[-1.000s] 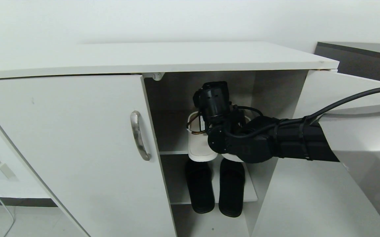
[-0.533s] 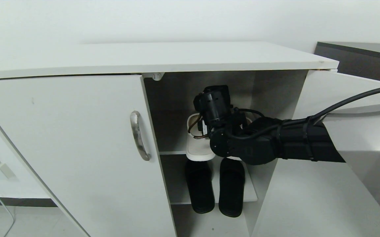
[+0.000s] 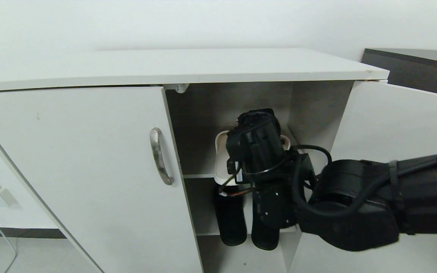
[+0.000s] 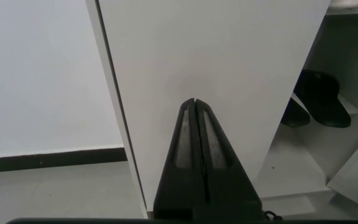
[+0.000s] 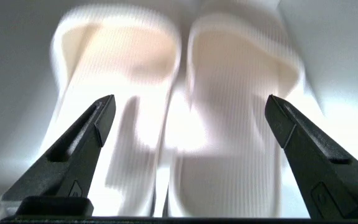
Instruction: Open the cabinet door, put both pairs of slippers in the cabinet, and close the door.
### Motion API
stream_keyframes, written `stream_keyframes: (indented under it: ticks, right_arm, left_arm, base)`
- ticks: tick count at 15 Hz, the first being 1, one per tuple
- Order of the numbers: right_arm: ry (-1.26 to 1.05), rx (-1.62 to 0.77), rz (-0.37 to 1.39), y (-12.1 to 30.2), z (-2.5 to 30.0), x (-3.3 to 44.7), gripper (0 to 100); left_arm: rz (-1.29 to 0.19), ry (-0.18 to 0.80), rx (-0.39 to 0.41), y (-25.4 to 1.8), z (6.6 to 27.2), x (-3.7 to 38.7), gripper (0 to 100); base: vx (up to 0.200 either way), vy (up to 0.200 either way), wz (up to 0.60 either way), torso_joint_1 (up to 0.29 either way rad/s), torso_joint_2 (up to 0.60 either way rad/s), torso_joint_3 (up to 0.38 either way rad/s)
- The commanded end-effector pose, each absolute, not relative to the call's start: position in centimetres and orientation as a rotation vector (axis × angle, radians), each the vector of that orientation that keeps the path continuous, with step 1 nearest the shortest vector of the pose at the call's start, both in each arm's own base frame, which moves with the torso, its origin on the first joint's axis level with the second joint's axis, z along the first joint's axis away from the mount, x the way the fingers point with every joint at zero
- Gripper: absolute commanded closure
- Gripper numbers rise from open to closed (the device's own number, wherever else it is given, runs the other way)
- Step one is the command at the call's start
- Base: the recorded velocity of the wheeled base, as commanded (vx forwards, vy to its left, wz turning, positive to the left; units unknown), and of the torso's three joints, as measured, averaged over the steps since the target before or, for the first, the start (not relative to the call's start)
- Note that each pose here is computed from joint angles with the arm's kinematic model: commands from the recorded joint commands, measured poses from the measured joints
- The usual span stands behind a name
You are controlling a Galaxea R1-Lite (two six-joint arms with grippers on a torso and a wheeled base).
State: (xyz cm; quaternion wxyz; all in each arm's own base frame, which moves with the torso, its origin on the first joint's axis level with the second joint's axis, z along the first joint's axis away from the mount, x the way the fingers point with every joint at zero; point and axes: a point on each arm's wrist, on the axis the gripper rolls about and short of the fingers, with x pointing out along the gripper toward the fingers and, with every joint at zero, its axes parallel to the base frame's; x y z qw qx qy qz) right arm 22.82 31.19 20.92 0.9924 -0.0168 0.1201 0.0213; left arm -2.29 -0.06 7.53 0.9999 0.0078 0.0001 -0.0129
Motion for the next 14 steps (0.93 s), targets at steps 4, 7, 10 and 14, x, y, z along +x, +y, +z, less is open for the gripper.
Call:
stream_keyframes:
  ticks: [4,7,10,14]
  right_arm:
    - [0.186,0.020,0.122,28.6,20.1,18.8,100]
    - [0.196,-0.002,0.135,28.8,19.4,18.5,100]
    - [0.197,-0.007,0.138,28.9,19.3,18.4,100]
    - [0.204,-0.018,0.136,29.1,18.8,18.6,100]
  left_arm:
    - [-0.026,0.000,0.015,-0.1,7.6,-2.3,100]
    - [-0.026,0.001,0.015,-0.1,7.5,-2.3,100]
    - [-0.026,0.001,0.015,-0.1,7.5,-2.3,100]
    - [-0.026,0.001,0.015,-0.1,7.5,-2.3,100]
  base:
    - [0.000,0.000,0.00,0.000,0.00,0.000]
    - [0.000,0.000,0.00,0.000,0.00,0.000]
    - [0.000,0.000,0.00,0.000,0.00,0.000]
    - [0.000,0.000,0.00,0.000,0.00,0.000]
